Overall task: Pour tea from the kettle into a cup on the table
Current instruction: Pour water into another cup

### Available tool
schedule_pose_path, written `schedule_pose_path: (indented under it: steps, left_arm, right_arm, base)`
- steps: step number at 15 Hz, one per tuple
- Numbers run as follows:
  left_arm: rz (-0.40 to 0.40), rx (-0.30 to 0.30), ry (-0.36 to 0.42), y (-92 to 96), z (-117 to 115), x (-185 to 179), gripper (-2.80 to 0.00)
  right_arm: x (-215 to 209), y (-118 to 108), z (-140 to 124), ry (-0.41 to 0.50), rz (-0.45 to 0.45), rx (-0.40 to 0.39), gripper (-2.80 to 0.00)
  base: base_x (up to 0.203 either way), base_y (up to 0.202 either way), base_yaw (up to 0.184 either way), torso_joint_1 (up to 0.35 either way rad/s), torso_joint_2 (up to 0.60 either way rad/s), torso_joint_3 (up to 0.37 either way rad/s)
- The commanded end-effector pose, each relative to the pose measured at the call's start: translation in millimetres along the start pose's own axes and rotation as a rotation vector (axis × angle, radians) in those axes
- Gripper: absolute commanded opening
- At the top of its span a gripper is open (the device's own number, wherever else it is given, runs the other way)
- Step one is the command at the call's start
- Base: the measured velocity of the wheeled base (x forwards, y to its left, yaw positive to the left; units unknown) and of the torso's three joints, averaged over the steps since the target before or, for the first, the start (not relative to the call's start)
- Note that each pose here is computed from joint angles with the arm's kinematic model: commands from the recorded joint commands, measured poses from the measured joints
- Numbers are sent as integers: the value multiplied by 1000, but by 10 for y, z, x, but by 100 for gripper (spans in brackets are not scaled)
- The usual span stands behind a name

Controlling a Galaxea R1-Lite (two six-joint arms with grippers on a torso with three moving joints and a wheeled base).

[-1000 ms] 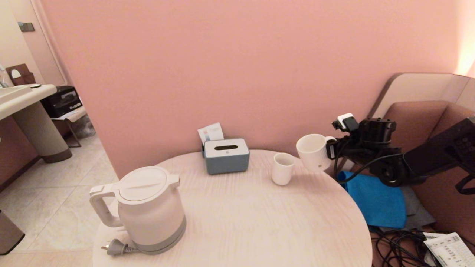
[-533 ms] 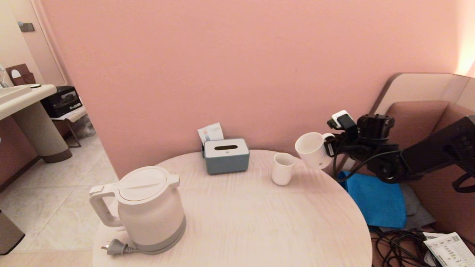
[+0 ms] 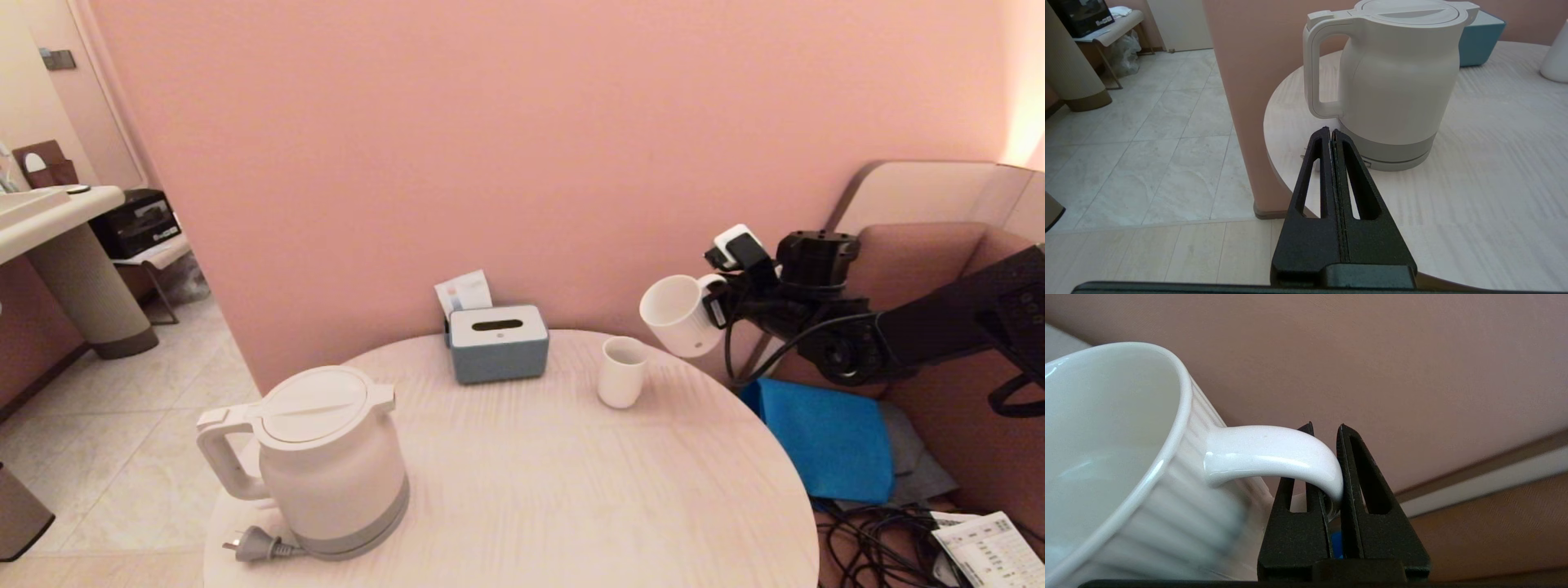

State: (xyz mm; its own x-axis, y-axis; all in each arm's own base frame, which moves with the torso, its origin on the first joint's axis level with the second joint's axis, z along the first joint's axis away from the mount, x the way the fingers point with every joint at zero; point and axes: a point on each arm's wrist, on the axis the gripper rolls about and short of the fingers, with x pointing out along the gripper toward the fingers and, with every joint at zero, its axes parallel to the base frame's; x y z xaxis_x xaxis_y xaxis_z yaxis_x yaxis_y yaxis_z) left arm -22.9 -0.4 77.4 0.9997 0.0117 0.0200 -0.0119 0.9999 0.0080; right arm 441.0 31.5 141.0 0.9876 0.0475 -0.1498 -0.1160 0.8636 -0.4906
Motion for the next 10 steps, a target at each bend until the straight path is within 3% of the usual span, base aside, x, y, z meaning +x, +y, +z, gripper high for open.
schedule_pose_path:
  steps: [1, 10]
  left_arm:
    - [1, 0, 0, 0, 1, 1, -280]
    - [1, 0, 0, 0, 1, 1, -280]
  right_arm:
    - [6, 36, 20, -8, 6, -29, -280]
    - [56, 16, 190, -18, 3, -214, -280]
  base:
    - [0, 0, 0, 0, 0, 0]
    - [0, 0, 0, 0, 0, 0]
